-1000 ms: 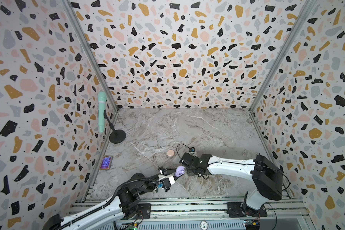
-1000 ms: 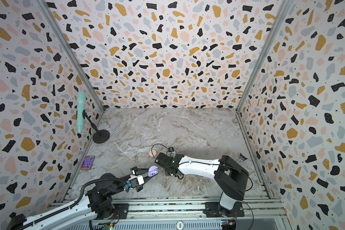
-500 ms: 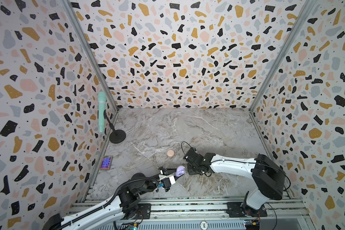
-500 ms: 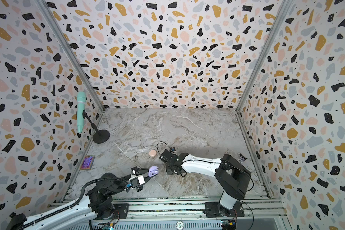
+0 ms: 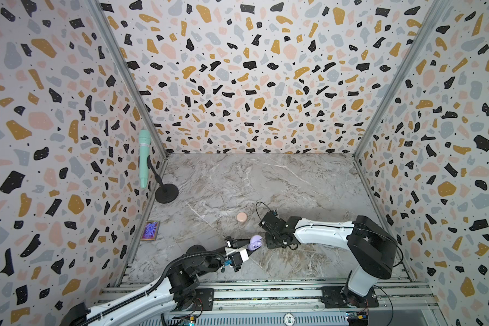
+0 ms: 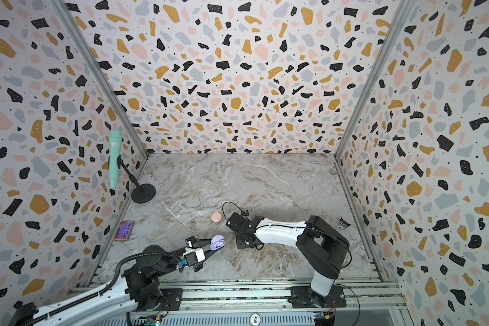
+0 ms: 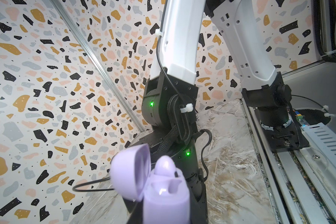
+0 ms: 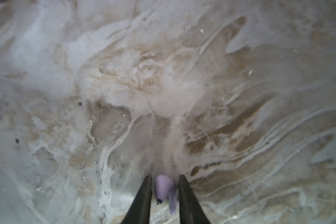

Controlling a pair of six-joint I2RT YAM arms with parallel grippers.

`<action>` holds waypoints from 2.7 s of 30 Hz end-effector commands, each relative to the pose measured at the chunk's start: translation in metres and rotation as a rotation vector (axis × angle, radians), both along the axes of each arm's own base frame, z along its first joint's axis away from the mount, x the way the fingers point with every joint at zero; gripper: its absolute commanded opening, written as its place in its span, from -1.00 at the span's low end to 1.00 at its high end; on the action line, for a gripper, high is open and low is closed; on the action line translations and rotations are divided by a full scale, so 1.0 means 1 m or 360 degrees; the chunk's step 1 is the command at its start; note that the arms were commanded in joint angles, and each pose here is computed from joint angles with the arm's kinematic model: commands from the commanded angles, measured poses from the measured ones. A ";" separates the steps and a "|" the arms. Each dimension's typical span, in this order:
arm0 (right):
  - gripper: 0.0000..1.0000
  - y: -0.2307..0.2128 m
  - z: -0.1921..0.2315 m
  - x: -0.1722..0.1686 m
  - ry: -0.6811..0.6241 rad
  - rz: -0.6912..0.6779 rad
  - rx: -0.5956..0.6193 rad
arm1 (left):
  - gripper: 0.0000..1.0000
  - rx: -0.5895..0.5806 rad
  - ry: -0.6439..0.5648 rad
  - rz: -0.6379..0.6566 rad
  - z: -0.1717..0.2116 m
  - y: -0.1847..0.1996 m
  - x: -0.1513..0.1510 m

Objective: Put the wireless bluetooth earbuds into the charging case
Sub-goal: 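Close the right gripper on the lilac earbud, then lift the earbud with the right gripper and carry it toward the case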

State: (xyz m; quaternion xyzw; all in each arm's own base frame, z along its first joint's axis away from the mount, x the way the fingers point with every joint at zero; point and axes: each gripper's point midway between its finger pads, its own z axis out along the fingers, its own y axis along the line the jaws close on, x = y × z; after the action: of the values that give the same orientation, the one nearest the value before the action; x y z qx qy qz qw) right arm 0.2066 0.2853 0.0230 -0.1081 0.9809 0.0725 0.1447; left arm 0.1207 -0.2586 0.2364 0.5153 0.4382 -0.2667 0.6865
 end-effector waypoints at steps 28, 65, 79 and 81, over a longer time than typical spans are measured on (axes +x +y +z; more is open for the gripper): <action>-0.65 -0.012 0.005 -0.003 0.0073 -0.0195 0.0251 | -1.00 -0.0084 -0.0059 -0.0007 0.021 0.000 0.000; -0.66 -0.013 0.029 0.008 -0.0105 -0.0160 0.0474 | -1.00 -0.0151 0.0083 -0.0054 0.028 -0.005 0.000; -0.68 -0.022 0.051 0.007 -0.0216 -0.0119 0.0553 | -1.00 -0.0475 0.0596 -0.0071 0.036 -0.007 -0.003; -0.68 -0.023 0.060 0.008 -0.0249 -0.0108 0.0568 | -1.00 -0.0500 0.0655 -0.0036 0.026 -0.006 -0.001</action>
State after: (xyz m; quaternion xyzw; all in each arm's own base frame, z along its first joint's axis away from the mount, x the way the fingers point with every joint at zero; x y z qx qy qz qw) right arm 0.2100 0.2669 0.0685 -0.0476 0.9477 0.2303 0.2160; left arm 0.1133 -0.2716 0.2583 0.4002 0.5039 -0.4169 0.6419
